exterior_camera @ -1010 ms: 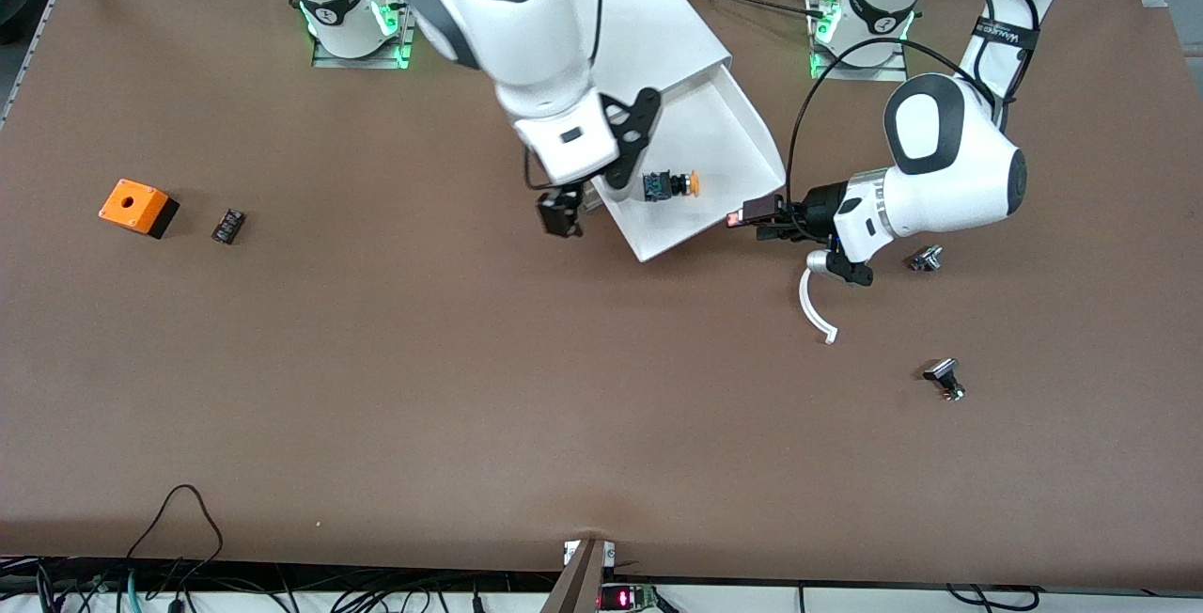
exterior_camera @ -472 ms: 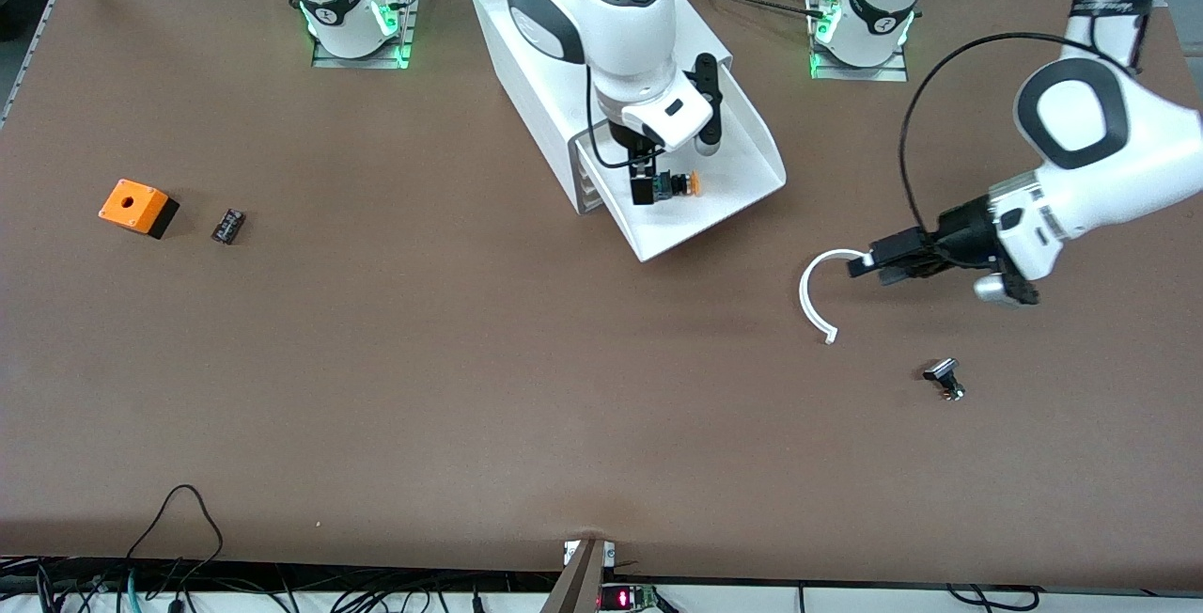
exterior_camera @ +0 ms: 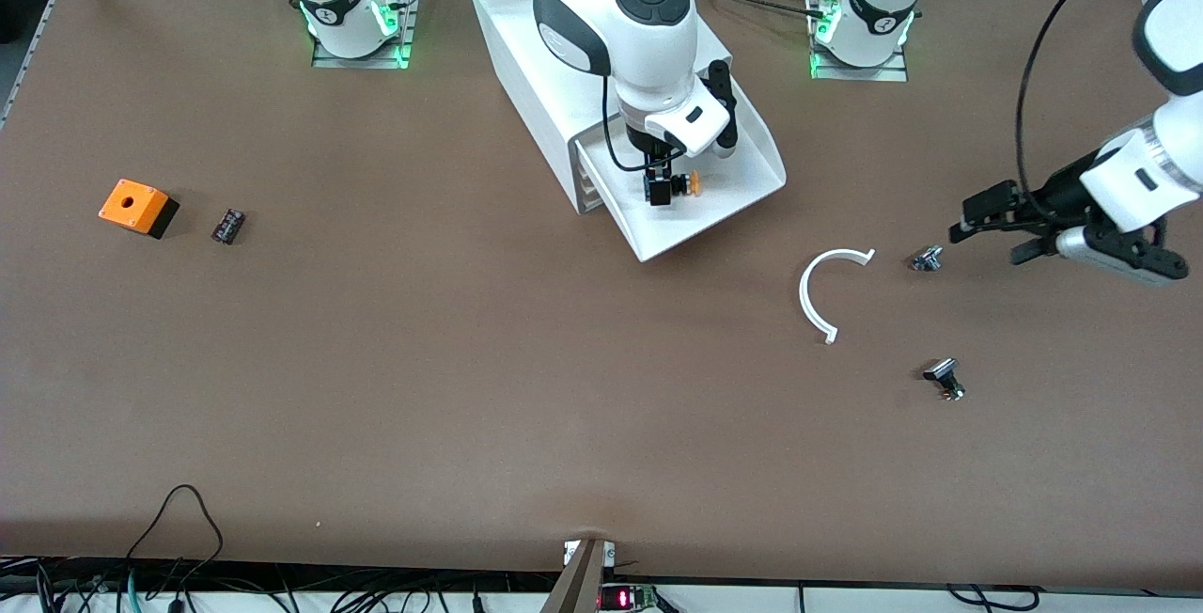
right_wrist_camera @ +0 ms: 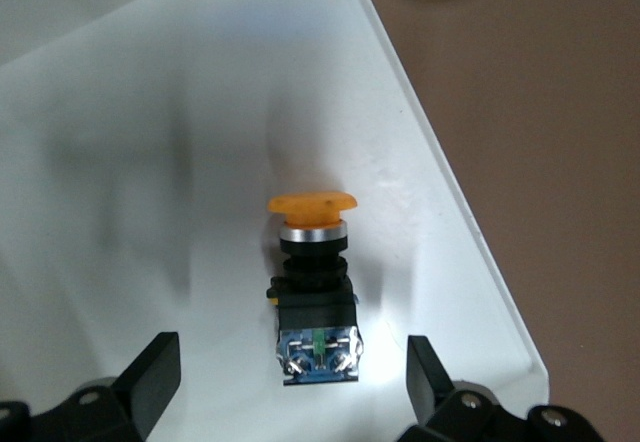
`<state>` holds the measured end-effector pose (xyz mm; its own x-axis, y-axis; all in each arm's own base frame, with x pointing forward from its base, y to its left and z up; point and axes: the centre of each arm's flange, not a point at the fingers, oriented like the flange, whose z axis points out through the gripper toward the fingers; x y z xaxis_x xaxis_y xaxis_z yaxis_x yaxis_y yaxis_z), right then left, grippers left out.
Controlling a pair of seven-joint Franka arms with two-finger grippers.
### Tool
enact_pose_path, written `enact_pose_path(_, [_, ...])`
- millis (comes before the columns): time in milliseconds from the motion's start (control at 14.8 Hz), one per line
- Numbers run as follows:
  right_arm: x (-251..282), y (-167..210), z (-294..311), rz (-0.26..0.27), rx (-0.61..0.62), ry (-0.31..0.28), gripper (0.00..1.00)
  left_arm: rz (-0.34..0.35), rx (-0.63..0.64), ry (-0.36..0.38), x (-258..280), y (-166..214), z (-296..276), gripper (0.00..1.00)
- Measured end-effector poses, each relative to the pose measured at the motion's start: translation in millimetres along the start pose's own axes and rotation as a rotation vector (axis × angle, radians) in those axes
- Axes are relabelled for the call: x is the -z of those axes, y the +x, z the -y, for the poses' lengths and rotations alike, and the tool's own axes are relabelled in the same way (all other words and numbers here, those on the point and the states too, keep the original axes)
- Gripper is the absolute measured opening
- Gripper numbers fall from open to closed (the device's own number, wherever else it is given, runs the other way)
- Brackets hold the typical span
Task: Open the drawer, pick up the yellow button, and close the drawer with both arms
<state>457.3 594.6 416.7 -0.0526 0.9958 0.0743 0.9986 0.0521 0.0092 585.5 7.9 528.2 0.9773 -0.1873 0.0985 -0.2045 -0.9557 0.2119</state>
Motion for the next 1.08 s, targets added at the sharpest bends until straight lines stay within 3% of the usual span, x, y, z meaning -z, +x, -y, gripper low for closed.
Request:
enact_pose_path(472, [-22,-1,-2,0.032,0.007,0.01,0.98,0.063,0.131,0.261,27,0,-18,1.0])
enact_pose_path(606, [-25,0,-1,0.034,0.009,0.012,0.83,0.06,0.145,0.276,26,2,-29,1.0])
enact_pose_path(674, [-26,0,-1,0.034,0.011,0.012,0.83,0.059,0.15,0.277,27,2,-29,1.0])
enact_pose_path(808, [-26,2,1,0.034,0.013,0.012,0.65,0.066,0.166,0.277,29,1,-24,1.0])
enact_pose_path(876, [-26,2,1,0.034,0.014,0.011,0.63,0.07,0.169,0.277,28,1,-22,1.0])
enact_pose_path(1010, [-24,2,0,0.031,0.014,0.009,0.43,0.073,0.171,0.276,27,1,-21,1.0])
enact_pose_path(1078, [-23,3,0,0.028,0.014,0.006,0.41,0.074,0.171,0.276,27,1,-21,1.0])
